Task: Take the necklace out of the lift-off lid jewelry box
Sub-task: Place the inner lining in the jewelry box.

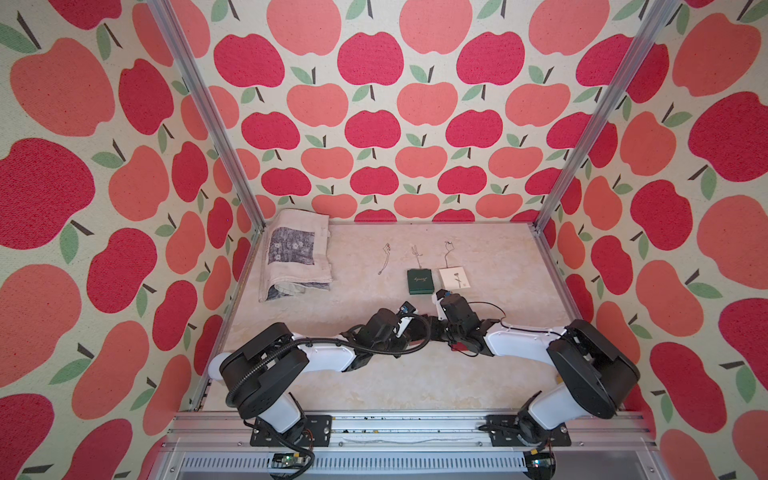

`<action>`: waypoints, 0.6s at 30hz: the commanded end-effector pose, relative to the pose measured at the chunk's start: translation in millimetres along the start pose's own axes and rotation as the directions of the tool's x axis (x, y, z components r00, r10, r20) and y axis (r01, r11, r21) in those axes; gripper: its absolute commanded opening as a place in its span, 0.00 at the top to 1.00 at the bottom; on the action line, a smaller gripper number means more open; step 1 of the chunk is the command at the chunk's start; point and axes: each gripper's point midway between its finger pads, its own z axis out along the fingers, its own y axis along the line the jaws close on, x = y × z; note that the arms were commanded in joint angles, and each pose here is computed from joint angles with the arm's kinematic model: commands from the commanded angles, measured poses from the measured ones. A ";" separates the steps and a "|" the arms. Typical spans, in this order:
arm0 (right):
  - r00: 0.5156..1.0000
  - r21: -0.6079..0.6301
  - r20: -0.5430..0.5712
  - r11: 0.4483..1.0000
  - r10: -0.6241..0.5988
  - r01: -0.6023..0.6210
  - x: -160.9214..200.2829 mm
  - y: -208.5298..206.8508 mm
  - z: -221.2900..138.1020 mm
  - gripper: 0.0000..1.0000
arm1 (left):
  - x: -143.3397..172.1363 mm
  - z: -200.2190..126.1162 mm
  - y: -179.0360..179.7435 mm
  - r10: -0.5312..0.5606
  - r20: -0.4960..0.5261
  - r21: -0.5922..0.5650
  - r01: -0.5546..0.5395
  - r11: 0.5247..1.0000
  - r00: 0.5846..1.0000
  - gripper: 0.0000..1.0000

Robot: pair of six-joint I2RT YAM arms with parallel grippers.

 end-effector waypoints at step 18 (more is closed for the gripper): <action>1.000 -0.021 0.020 1.000 -0.005 0.006 8.9 14.3 -9.3 0.79 | 1.7 18.6 4.7 -0.053 -0.008 0.023 0.053 0.998 0.999 1.00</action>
